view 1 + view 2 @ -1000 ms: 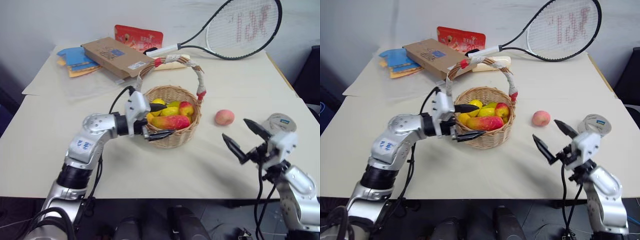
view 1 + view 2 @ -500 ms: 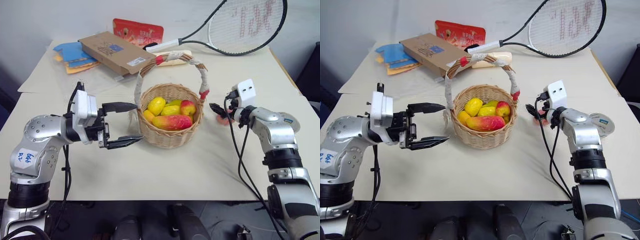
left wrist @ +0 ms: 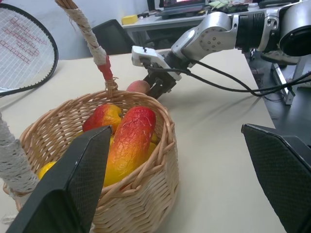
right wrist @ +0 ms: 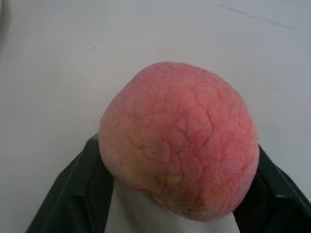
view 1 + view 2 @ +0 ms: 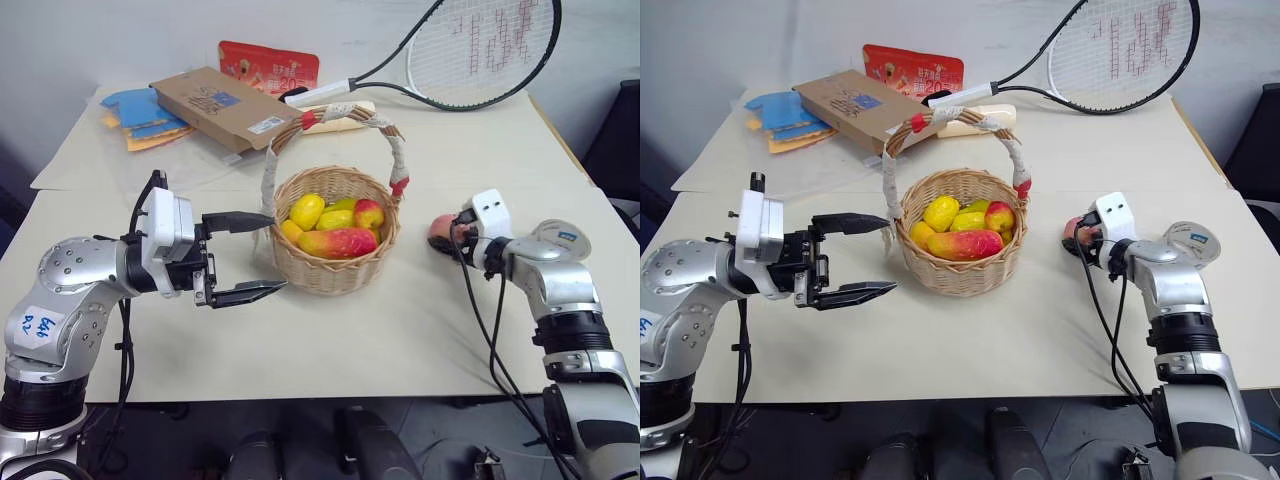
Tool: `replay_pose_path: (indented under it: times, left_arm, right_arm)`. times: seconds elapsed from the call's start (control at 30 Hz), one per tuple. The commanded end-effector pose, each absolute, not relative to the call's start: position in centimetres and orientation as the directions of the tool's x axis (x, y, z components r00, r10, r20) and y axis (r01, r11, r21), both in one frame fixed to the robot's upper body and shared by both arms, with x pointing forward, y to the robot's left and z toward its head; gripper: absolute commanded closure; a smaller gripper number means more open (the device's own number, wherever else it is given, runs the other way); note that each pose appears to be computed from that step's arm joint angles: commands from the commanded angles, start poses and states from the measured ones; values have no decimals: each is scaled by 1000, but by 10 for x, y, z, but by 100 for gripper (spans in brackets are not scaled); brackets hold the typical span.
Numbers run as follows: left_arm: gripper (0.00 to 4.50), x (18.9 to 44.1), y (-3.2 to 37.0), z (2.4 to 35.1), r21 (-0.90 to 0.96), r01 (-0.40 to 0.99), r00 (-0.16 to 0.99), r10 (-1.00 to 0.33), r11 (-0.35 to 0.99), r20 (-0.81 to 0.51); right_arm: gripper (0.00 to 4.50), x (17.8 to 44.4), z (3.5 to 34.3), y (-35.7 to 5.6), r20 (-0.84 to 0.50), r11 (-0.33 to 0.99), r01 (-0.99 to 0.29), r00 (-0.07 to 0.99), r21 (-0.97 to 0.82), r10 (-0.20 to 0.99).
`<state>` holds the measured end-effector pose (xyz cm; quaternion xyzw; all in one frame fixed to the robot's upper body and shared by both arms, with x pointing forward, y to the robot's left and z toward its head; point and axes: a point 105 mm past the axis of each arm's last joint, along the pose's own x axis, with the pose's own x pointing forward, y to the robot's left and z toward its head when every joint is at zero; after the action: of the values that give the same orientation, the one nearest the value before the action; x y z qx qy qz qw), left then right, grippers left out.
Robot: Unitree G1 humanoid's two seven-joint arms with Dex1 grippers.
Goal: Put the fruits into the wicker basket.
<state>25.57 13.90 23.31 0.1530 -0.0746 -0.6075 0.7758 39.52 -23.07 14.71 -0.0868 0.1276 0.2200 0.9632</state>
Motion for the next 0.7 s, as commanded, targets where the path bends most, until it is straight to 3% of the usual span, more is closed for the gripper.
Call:
replay_pose_path:
  times: [0.03,0.1,0.2,0.33,0.5,0.63,0.7]
  left_arm:
    - [0,245,144,233,312,934,213,-973,175,-91]
    - [0,244,149,227,297,939,216,-970,175,-111]
    - [0,247,159,223,279,940,240,-963,199,-120]
    - [0,255,172,223,306,911,312,-947,275,-79]
    - [0,259,180,207,279,906,351,-933,317,-79]
    - [0,256,176,203,267,908,352,-934,323,-66]
    - [0,257,176,203,267,902,364,-930,338,-55]
  right_arm:
    - [201,370,206,-225,-60,801,-570,820,-183,570]
    - [201,351,209,-220,-79,722,-655,750,-223,656]
    - [201,310,211,-197,-136,527,-822,560,-214,818]
    - [201,287,226,-152,-121,390,-907,410,-161,904]
    - [201,296,231,-92,-63,414,-902,423,-118,904]
    - [201,319,232,-73,-19,516,-846,523,-137,852]
    - [140,326,228,-68,-20,538,-831,546,-137,838]
